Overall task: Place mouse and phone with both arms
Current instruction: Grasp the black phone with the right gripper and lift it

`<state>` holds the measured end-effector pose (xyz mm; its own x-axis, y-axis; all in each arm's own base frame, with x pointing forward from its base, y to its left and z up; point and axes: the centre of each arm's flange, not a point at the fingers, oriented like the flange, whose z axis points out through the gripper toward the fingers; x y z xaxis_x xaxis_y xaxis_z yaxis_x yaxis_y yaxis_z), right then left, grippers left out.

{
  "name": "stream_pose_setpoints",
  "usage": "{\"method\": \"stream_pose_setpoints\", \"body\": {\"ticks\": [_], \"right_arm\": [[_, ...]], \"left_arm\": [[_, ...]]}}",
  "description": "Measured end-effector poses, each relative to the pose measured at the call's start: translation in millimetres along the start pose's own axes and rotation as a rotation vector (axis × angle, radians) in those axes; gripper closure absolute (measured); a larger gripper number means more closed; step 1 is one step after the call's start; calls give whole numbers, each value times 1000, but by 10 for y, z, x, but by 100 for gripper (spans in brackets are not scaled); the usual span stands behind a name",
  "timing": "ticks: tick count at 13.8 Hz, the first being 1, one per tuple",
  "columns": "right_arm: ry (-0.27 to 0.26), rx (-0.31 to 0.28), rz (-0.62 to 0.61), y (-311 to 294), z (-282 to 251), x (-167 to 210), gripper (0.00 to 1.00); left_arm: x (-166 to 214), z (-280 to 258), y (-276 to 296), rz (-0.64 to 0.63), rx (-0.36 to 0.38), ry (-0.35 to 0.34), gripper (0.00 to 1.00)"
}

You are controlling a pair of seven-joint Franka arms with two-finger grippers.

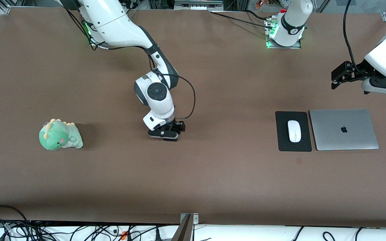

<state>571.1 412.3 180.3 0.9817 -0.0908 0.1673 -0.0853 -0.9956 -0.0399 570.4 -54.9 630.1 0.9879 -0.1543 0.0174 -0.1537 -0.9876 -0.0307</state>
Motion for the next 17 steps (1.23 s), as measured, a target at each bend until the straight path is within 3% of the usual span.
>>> {"method": "stream_pose_setpoints", "body": {"ticks": [9, 11, 17], "right_arm": [[11, 0, -12, 12, 137, -28, 3], [17, -1, -17, 2, 96, -9, 19], [10, -20, -30, -3, 56, 58, 19]], "left_arm": [[-24, 167, -121, -63, 0, -41, 0], [-23, 160, -110, -62, 0, -38, 0], [-22, 118, -75, -58, 0, -27, 0]]}}
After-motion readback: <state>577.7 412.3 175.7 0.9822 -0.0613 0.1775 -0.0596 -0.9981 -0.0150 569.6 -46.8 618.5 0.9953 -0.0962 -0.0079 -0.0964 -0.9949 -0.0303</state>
